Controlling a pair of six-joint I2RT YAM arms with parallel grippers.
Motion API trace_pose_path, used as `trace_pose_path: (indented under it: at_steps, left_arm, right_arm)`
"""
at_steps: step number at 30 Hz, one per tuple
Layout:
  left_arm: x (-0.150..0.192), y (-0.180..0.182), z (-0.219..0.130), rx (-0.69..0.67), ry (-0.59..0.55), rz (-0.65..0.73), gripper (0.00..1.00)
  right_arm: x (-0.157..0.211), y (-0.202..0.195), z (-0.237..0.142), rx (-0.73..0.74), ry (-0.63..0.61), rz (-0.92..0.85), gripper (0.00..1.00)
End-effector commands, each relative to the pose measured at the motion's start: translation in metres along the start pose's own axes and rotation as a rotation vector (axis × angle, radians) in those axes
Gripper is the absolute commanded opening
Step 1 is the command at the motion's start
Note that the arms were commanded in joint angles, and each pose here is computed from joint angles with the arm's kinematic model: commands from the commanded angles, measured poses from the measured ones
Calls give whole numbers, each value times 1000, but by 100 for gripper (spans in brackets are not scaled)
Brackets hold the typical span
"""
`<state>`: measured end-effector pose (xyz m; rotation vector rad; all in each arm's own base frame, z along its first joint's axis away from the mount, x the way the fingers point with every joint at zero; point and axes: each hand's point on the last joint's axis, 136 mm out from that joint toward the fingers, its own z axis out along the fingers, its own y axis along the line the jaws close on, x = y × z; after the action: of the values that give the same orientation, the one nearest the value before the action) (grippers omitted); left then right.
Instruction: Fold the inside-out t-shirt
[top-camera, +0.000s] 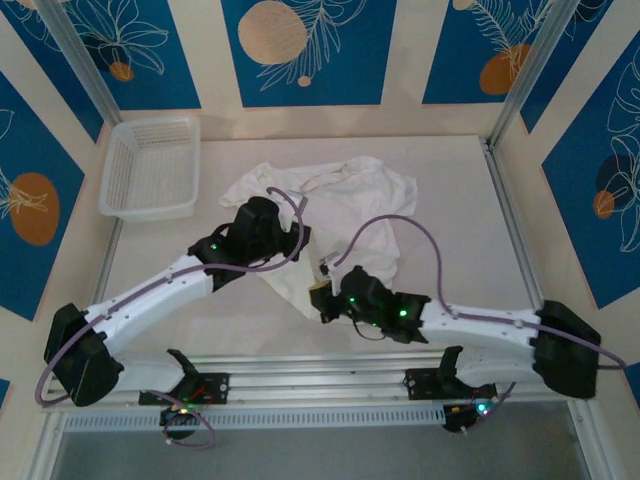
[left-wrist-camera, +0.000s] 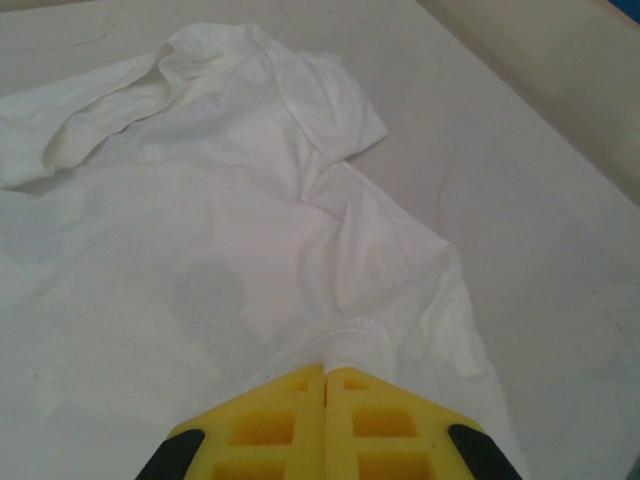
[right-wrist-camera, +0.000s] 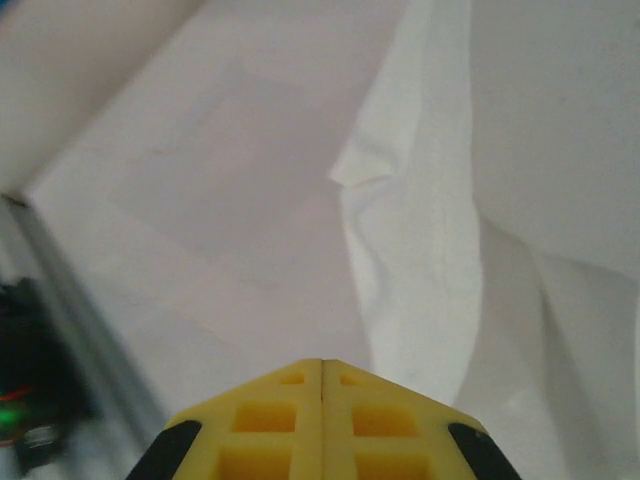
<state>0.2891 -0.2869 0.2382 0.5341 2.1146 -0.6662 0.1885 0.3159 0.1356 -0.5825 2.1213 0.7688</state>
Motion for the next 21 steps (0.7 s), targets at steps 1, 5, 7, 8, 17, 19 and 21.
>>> trace_pose_path:
  at_steps: [1, 5, 7, 8, 17, 19, 21]
  left_arm:
    - [-17, -12, -16, 53, -12, -36, 0]
    - [-28, -22, -27, 106, -18, -30, 0]
    - [-33, -26, -34, 118, -29, -10, 0]
    - [-35, -27, -36, 119, -30, -2, 0]
    - [-59, -67, -57, 309, -30, 19, 0]
    - [-78, -77, -64, 350, -64, -16, 0]
    - [-94, -84, -67, 366, -79, -45, 0]
  right_arm:
    - [-35, -29, 18, 186, -205, -145, 0]
    - [-51, -73, 39, 337, -241, -186, 0]
    - [-57, -103, 46, 445, -221, -212, 0]
    - [-62, -115, 47, 488, -225, -226, 0]
    - [-119, -192, 21, 618, -332, -111, 0]
    - [-114, -176, 27, 588, -349, -137, 0]
    - [-106, -147, 35, 537, -380, -190, 0]
